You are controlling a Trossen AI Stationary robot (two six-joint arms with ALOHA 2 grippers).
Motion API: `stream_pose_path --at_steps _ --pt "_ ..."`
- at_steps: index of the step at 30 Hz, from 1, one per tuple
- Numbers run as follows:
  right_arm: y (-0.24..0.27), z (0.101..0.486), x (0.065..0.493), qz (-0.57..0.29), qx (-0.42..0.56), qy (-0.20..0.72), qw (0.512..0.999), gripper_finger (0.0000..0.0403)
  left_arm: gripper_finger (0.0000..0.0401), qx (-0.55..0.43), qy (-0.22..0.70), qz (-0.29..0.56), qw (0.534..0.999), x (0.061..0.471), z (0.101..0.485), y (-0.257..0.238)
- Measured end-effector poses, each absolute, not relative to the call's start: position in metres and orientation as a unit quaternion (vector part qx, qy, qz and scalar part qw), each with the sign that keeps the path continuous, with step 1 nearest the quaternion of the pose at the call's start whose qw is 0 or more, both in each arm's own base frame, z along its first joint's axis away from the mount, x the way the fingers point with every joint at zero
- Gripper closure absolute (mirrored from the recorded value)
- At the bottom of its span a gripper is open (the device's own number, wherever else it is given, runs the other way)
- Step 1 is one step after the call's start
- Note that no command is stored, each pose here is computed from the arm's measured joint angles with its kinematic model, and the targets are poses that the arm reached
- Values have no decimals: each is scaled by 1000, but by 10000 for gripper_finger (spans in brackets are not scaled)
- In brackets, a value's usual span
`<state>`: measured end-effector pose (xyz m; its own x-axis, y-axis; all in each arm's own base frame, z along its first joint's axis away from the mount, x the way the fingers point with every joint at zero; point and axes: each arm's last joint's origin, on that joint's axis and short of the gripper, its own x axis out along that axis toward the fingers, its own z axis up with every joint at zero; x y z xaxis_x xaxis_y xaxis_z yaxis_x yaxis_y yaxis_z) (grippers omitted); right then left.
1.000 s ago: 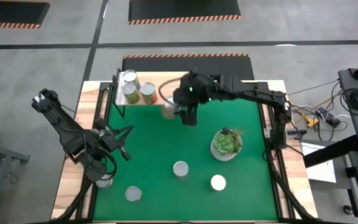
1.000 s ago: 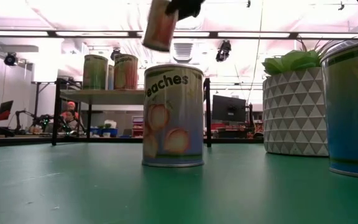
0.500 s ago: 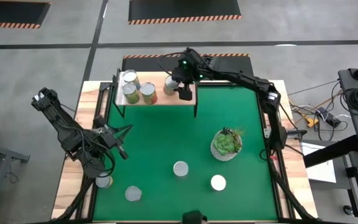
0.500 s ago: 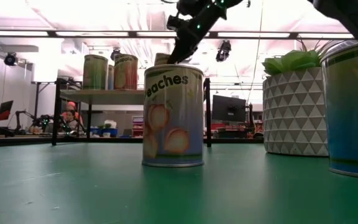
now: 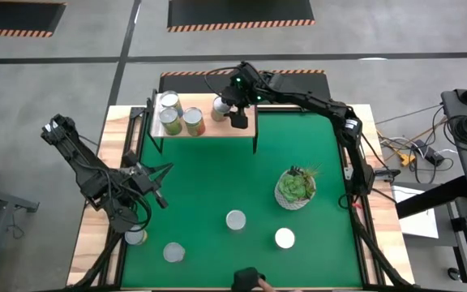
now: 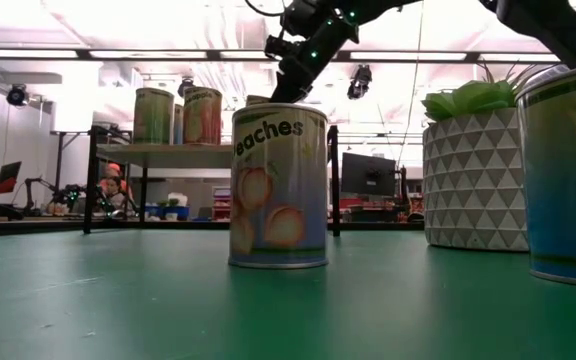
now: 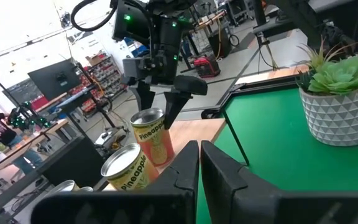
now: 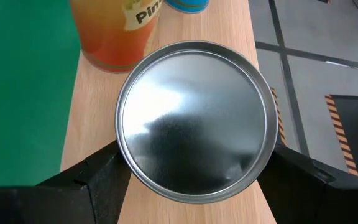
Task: Pick and place cans onto a shelf
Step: Put the canned pineapple on the shelf
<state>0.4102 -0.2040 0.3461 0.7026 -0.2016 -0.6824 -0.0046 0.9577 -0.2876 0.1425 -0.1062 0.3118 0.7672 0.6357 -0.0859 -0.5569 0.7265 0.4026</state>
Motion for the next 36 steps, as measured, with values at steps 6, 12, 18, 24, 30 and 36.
stream_pose_path --at_steps 6,12,18,24,30,36 --pt "-204 346 411 -56 -132 379 914 112 401 180 110 323 923 142 312 -106" --pt "-204 346 411 -59 -124 380 915 112 401 180 110 323 923 142 312 -106" --pt "-204 346 411 -70 -103 379 917 112 401 180 110 323 923 142 312 -106" --pt "-204 346 411 -73 -95 378 918 112 401 180 109 323 923 143 312 -106" --pt "-204 346 411 -73 -101 379 917 112 401 179 109 323 923 143 312 -106" --pt "-204 346 411 -81 -82 378 919 103 401 179 109 323 923 143 312 -106"
